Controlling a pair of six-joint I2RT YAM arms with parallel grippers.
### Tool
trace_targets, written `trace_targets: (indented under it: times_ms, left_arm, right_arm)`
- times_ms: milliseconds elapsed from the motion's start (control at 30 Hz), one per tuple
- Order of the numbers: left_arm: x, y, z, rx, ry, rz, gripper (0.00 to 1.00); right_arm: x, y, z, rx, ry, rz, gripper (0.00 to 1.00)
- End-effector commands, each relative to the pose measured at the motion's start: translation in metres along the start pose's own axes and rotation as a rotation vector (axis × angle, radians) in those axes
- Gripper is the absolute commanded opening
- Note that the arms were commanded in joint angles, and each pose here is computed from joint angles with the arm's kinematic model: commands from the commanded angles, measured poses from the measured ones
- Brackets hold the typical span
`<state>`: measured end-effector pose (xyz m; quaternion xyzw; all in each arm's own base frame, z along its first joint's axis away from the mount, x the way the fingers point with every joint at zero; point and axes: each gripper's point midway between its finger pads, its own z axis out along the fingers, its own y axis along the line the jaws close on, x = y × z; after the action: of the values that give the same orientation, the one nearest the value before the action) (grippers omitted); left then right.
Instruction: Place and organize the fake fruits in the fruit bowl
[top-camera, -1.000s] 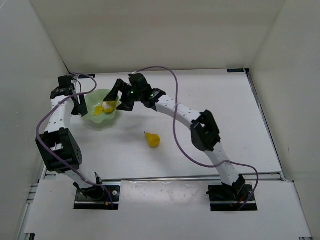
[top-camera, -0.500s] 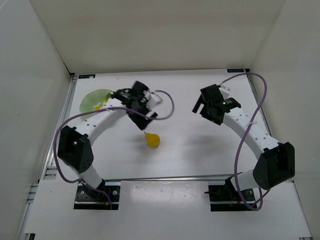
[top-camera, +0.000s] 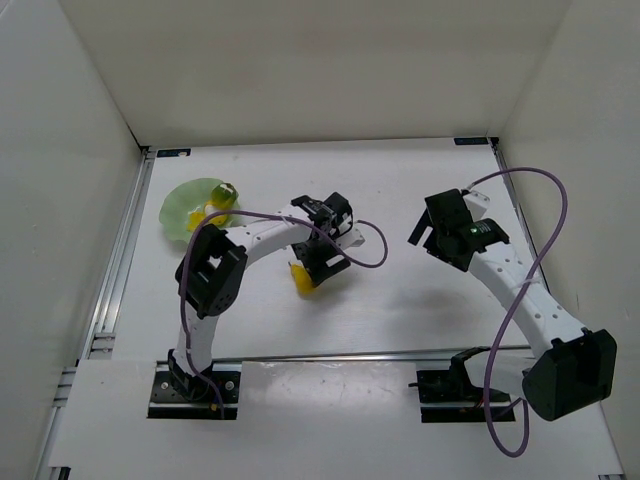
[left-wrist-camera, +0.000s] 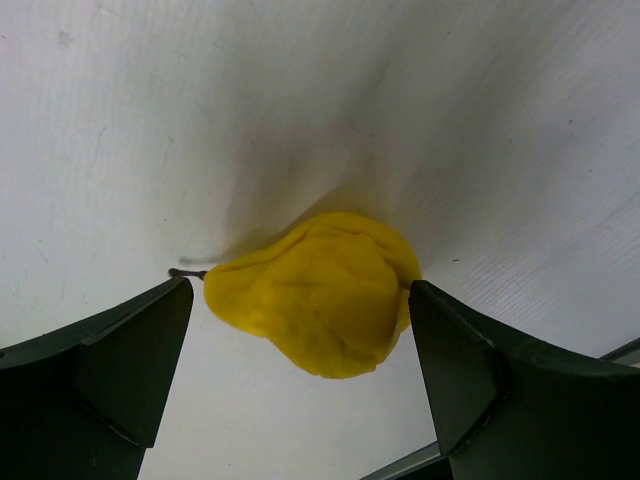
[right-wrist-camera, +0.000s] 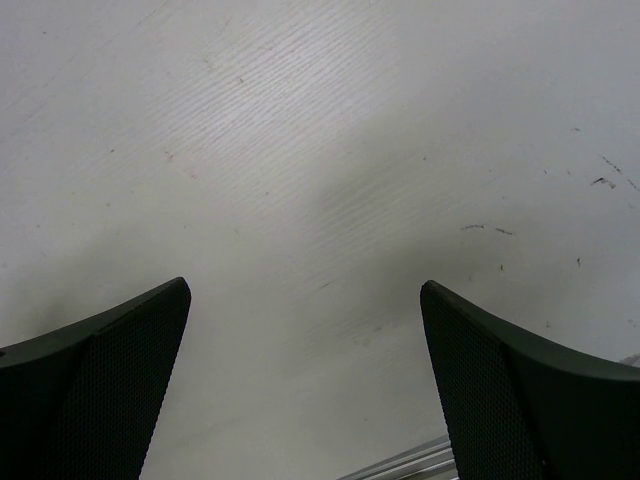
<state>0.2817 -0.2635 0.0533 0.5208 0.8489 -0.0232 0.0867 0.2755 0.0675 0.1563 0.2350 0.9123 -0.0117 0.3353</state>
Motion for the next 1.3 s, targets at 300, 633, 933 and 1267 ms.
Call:
trace_targets:
  times_ms: [300, 633, 933, 1267]
  left_arm:
    - [0.018, -0.01, 0.007, 0.006, 0.052, -0.019, 0.78]
    - [0.03, -0.011, -0.008, 0.011, 0.073, -0.037, 0.27]
    - [0.026, 0.063, -0.086, -0.175, -0.048, -0.196, 0.25]
    - [0.107, 0.237, -0.13, -0.632, -0.092, -0.57, 0.26]
  right_arm:
    - [-0.001, -0.014, 0.002, 0.045, -0.015, -0.011, 1.0]
    - [-0.002, -0.015, 0.003, 0.052, -0.022, -0.011, 1.0]
    - [-0.004, -0.014, 0.003, 0.052, -0.022, -0.011, 1.0]
    - [-0.003, -0.014, 0.008, 0.072, -0.013, -0.038, 1.0]
